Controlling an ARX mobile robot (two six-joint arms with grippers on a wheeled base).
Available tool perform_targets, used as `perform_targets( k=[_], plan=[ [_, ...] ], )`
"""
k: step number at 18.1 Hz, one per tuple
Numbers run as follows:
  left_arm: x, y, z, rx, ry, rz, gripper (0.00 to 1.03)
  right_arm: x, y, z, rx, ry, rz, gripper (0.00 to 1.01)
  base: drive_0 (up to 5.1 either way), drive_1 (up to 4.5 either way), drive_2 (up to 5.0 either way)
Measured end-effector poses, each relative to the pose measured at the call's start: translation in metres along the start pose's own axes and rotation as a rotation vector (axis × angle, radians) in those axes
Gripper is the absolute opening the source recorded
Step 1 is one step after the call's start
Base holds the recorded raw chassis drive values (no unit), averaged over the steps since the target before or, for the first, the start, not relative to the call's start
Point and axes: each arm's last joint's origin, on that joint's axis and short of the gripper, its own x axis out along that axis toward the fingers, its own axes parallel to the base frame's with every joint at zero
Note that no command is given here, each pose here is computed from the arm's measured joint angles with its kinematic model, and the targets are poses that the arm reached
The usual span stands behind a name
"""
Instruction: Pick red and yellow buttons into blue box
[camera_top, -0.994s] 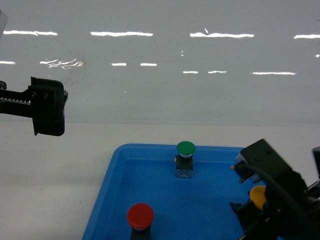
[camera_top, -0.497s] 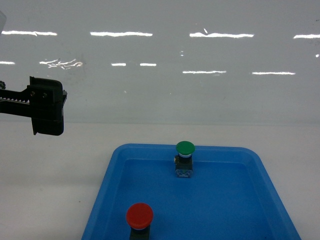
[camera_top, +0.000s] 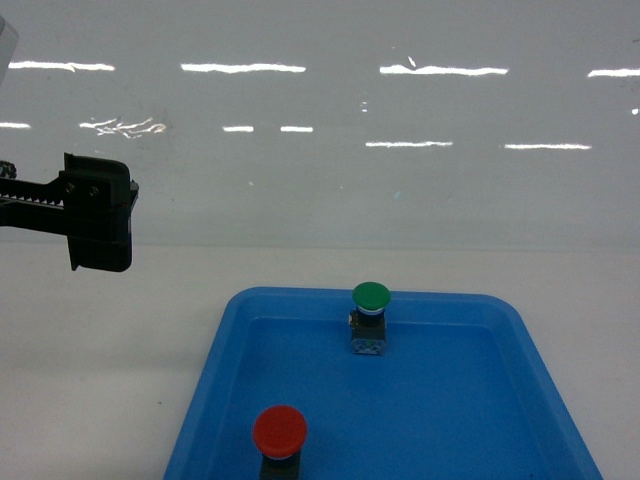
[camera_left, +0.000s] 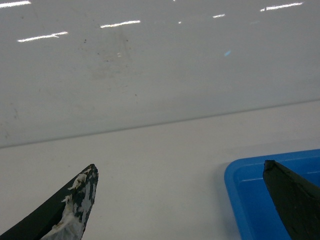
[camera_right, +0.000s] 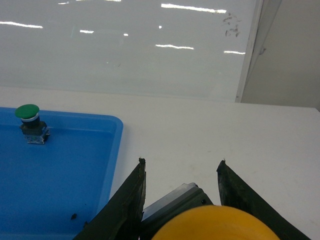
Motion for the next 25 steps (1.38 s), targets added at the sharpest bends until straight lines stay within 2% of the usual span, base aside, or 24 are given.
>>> perform_targets(
  k=[3, 6, 9, 11, 13, 16, 18, 19, 22, 24, 25],
  plan=[
    [0.0, 0.0, 0.0, 0.0, 0.0, 0.001, 0.98, 0.0, 0.0, 0.0, -0.004, 0.0, 0.0, 0.38, 0.0, 0.0, 0.0],
    [-0.002, -0.005, -0.005, -0.01, 0.065, -0.027, 0.98, 0.0, 0.0, 0.0, -0.005, 0.0, 0.0, 0.38, 0.0, 0.0, 0.0],
    [-0.004, -0.013, -0.005, -0.049, 0.114, -0.096, 0.98, 0.0, 0.0, 0.0, -0.006, 0.0, 0.0, 0.38, 0.0, 0.0, 0.0],
    [0.0, -0.023, 0.001, -0.054, 0.158, -0.141, 0.98, 0.0, 0.0, 0.0, -0.006, 0.0, 0.0, 0.38, 0.0, 0.0, 0.0],
    [0.01, -0.036, 0.002, -0.031, 0.218, -0.173, 0.98, 0.0, 0.0, 0.0, -0.006, 0.0, 0.0, 0.38, 0.0, 0.0, 0.0],
    [0.024, -0.059, -0.008, 0.024, 0.348, -0.211, 0.98, 0.0, 0.0, 0.0, -0.006, 0.0, 0.0, 0.38, 0.0, 0.0, 0.0],
    [0.031, -0.071, -0.006, 0.03, 0.387, -0.237, 0.98, 0.0, 0.0, 0.0, -0.007, 0.0, 0.0, 0.38, 0.0, 0.0, 0.0],
    [0.032, -0.075, -0.005, 0.021, 0.414, -0.256, 0.98, 0.0, 0.0, 0.0, -0.006, 0.0, 0.0, 0.38, 0.0, 0.0, 0.0],
    [0.029, -0.088, -0.022, 0.0, 0.524, -0.279, 0.98, 0.0, 0.0, 0.0, -0.007, 0.0, 0.0, 0.38, 0.0, 0.0, 0.0],
    [0.024, -0.095, -0.03, -0.029, 0.579, -0.297, 0.98, 0.0, 0.0, 0.0, -0.007, 0.0, 0.0, 0.38, 0.0, 0.0, 0.0],
    [0.021, -0.1, -0.032, -0.056, 0.616, -0.328, 0.98, 0.0, 0.0, 0.0, -0.007, 0.0, 0.0, 0.38, 0.0, 0.0, 0.0]
  ],
)
